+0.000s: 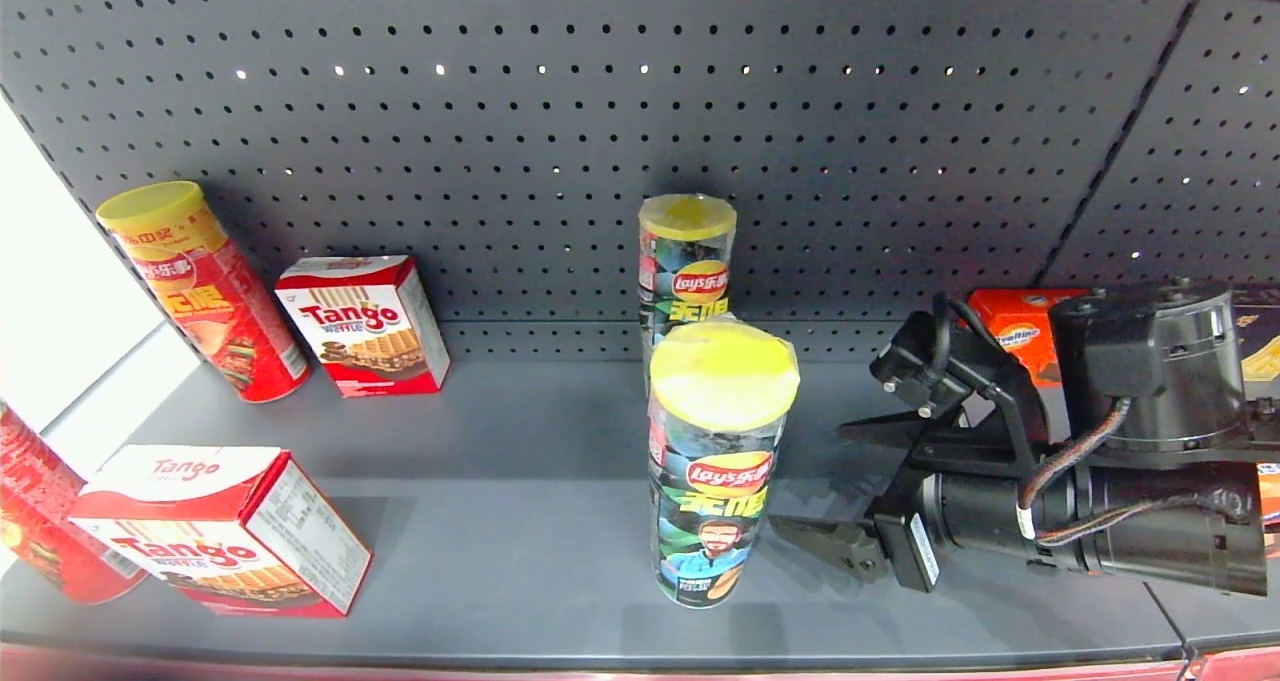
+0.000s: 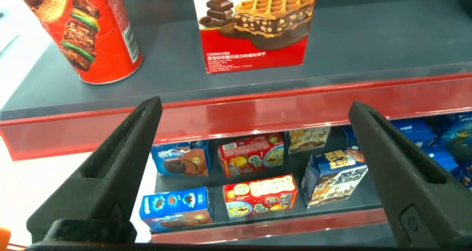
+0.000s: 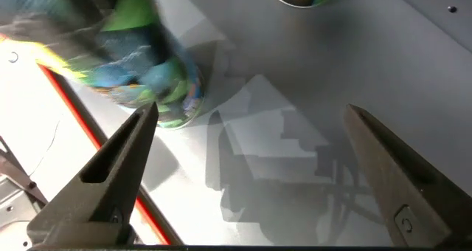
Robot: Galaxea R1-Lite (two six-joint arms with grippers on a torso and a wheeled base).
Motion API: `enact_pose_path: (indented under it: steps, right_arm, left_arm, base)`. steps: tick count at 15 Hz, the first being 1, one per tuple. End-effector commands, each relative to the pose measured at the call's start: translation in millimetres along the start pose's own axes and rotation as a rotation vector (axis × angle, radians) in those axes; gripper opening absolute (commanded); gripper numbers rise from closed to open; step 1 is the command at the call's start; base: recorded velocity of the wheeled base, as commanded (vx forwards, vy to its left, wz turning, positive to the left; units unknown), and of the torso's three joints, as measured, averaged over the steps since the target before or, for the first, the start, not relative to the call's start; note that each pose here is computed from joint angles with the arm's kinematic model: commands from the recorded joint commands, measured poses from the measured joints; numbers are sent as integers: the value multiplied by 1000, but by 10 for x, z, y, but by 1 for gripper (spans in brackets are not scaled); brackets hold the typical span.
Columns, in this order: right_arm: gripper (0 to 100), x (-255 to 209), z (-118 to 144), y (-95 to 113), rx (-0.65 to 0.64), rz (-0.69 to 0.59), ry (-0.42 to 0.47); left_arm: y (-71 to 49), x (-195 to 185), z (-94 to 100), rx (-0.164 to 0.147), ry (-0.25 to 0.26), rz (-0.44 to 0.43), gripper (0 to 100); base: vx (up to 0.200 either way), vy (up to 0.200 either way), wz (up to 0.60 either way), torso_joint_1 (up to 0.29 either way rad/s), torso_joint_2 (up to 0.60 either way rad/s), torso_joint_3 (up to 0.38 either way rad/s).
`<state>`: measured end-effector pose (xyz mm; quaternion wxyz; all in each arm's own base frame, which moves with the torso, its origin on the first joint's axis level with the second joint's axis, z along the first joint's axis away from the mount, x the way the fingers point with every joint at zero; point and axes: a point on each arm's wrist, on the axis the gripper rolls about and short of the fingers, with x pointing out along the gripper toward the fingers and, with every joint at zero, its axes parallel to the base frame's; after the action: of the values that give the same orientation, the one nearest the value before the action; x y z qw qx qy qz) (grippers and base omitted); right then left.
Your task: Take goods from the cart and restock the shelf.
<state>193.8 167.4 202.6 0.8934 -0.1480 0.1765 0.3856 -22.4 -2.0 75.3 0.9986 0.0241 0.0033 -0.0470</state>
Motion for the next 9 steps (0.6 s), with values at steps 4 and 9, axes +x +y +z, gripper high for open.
enact_pose_path:
  steps: [4,9]
  right_arm:
    - [100,47,8,14,-4,9,5]
    - [100,78,28,29,-8,14,-7]
  left_arm:
    - [0,1,0,0,2,0,100]
    - [0,1,0,0,2,-3,100]
  base:
    - [0,0,0,0,0,0]
    - [0,0,0,0,0,0]
